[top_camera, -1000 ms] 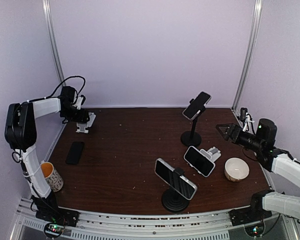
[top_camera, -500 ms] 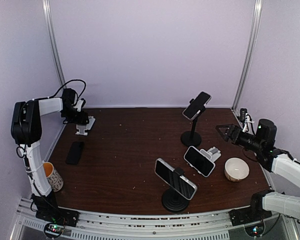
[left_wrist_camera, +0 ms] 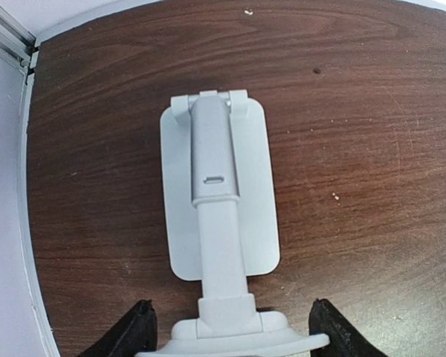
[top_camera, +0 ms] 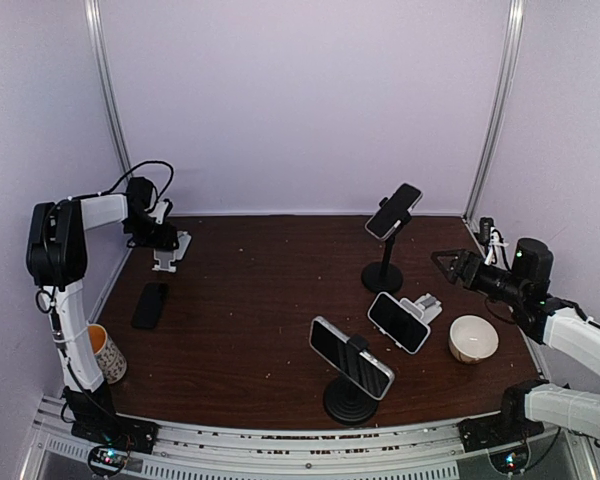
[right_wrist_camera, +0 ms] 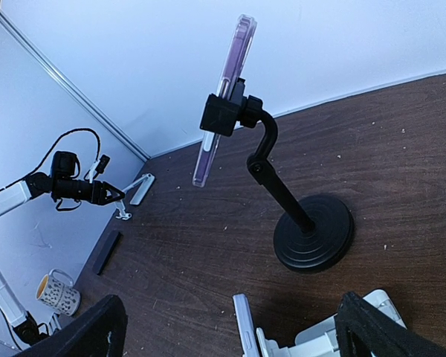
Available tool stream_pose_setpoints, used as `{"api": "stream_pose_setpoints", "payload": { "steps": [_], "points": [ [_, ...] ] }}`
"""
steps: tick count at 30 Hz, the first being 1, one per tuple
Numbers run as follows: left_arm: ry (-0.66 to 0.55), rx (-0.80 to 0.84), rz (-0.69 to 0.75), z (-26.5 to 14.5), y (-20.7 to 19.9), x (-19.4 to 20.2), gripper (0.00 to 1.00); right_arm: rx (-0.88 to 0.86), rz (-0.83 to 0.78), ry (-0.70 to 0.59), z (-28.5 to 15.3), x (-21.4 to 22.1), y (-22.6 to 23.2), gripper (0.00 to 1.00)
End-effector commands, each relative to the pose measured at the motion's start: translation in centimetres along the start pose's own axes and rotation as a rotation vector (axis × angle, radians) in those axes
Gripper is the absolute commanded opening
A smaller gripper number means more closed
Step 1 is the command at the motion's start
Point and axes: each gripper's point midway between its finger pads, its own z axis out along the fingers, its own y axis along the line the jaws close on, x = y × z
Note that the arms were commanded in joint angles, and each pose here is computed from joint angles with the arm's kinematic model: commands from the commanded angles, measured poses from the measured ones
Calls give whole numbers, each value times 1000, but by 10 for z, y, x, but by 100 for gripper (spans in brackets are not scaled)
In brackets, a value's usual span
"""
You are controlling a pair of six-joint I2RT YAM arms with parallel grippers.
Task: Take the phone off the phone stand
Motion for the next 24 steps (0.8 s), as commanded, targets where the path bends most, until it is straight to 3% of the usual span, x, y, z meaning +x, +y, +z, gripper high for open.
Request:
{"api": "stream_pose_setpoints", "payload": {
  "steps": [1,10,24],
  "points": [
    [45,-18,5,12,8,8,66,-29,-18,-7,0,-7,10,100],
    [77,-12,0,13,7,12,98,-25,-28,-6,-2,-7,11,100],
    [-55,5,-5,-51,0,-23,98,-45,-29,-12,-9,-8,18,100]
  ]
}}
